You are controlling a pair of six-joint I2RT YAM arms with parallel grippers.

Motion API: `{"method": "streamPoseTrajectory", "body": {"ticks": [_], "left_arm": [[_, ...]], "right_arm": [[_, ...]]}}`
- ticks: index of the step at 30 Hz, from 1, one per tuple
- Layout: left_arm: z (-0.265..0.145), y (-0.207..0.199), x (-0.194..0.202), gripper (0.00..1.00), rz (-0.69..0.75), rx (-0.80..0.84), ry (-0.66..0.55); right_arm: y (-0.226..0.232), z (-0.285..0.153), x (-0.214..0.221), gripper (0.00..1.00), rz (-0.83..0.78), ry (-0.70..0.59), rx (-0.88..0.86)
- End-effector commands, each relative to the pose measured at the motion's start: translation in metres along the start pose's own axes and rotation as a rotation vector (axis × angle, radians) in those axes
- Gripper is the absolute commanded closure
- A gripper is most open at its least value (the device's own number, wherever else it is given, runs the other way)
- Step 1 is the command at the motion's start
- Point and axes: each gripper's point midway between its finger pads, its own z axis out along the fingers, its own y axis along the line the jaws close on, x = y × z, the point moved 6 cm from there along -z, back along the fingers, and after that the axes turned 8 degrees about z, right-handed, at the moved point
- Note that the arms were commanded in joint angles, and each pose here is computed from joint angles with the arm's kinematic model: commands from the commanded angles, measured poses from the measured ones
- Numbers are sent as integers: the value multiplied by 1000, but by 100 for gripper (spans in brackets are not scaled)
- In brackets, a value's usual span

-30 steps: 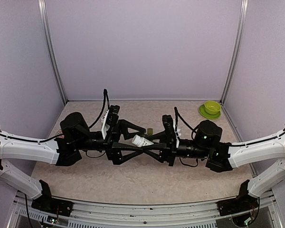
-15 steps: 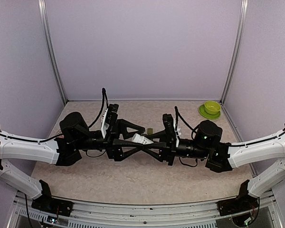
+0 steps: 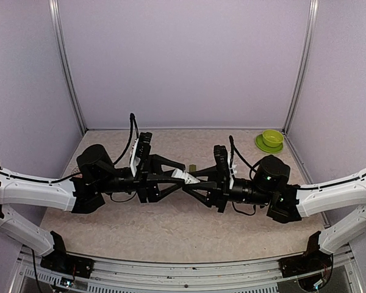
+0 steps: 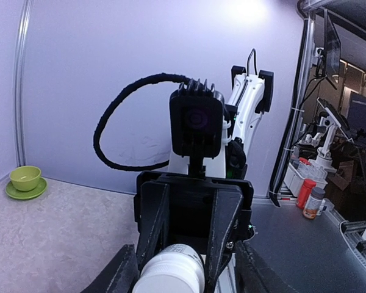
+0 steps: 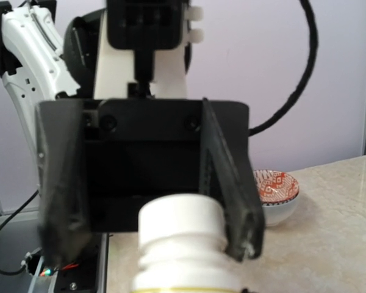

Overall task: Sort the pills into containers
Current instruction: Unscrew the lid of the pill bottle from the pill bottle.

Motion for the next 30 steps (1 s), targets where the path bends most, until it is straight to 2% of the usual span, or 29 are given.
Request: {"method": "streamPoseTrajectory", "body": {"ticks": [1,5,8,13,21,30], "left_arm": [[1,0,0,52,-8,7,-10],[2,3,1,68,-21,-6,-7],[1,3,0,75,-25,-7,-10],[1,8,0,75,-61,-30,-16],[2,28,5,75,-274,-195,4],[-4,39,-3,76,-425,-387,-70]], "right_arm": [[-3,-3,-9,82,-11,-47,41],[-3,-3,-8,82,-12,-44,38],[-3,-4,-9,82,-14,-46,39],[-3,-6,-10,82,-31,-47,45],[-6,-14,-10,82,-140,-49,102],[-10,-10,-1,83,-200,-25,104]]}}
